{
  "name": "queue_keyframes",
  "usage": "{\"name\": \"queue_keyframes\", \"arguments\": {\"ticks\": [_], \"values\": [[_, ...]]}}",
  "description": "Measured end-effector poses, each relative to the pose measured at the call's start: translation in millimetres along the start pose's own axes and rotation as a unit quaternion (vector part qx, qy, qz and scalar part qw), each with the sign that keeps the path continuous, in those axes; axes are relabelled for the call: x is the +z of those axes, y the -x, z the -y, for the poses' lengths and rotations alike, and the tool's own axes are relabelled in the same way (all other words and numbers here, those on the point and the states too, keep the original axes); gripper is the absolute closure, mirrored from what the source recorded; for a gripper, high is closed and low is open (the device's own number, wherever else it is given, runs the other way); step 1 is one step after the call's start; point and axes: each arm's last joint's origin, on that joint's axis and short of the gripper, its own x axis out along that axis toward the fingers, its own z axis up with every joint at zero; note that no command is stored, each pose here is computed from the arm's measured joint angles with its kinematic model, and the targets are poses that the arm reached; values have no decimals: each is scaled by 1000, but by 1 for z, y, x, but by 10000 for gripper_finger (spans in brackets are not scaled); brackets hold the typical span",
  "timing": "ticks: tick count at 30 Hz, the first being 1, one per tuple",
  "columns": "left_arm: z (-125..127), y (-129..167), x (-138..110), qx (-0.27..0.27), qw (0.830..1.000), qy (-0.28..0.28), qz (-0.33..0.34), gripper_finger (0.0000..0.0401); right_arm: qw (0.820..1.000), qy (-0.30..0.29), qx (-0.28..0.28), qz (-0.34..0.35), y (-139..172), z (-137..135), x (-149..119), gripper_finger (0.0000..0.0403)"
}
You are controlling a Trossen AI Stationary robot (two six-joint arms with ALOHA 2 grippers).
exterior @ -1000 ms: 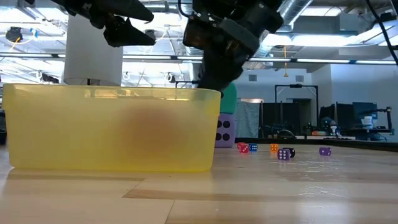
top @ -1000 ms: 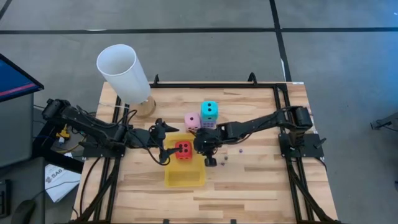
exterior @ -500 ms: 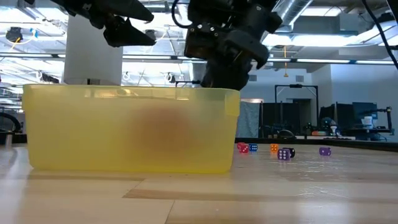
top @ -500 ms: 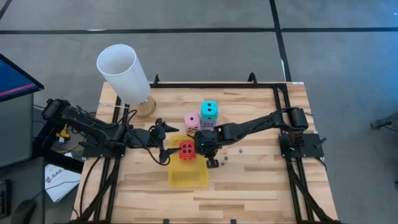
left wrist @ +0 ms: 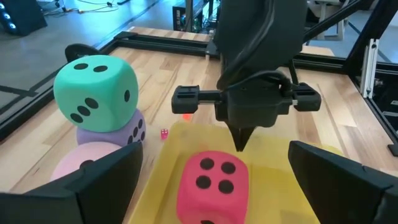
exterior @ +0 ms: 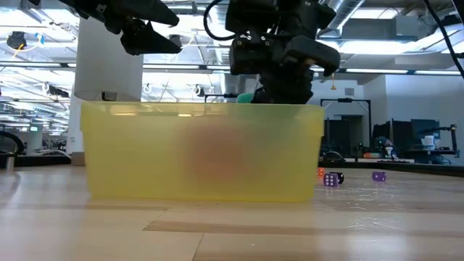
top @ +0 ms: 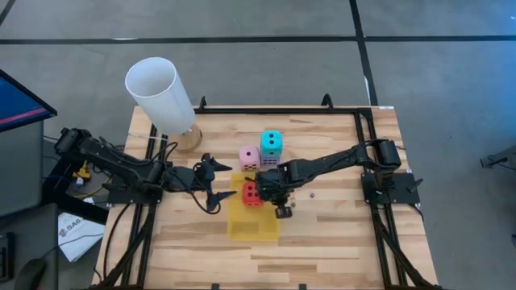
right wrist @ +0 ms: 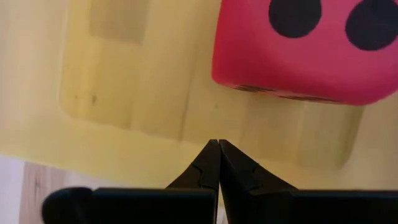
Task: Pick & Place Dice
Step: Put the red die into the yellow bin
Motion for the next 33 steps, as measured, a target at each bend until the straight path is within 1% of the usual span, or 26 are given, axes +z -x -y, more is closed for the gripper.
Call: {"name": "queue_keyframes", "arguments": {"ticks": [7,12,15,20,24,29,33], "values": [[0,0,0,0,1000,0,0,9,999,8,-2,45,0,0,9,403],[0,0,0,0,1000,0,0,9,999,10,-3,52,0,0,10,403],[0,0,0,0,1000,0,0,9,996,16,-8,88,1,1,17,403],[0,0,0,0,1000,0,0,9,989,35,-61,131,4,4,26,403],[0,0,0,0,1000,0,0,9,989,34,-66,131,4,8,26,403],[0,0,0,0,1000,0,0,9,993,23,-63,92,3,12,18,403],[0,0,0,0,1000,0,0,9,992,20,-69,107,3,18,19,403]]}}
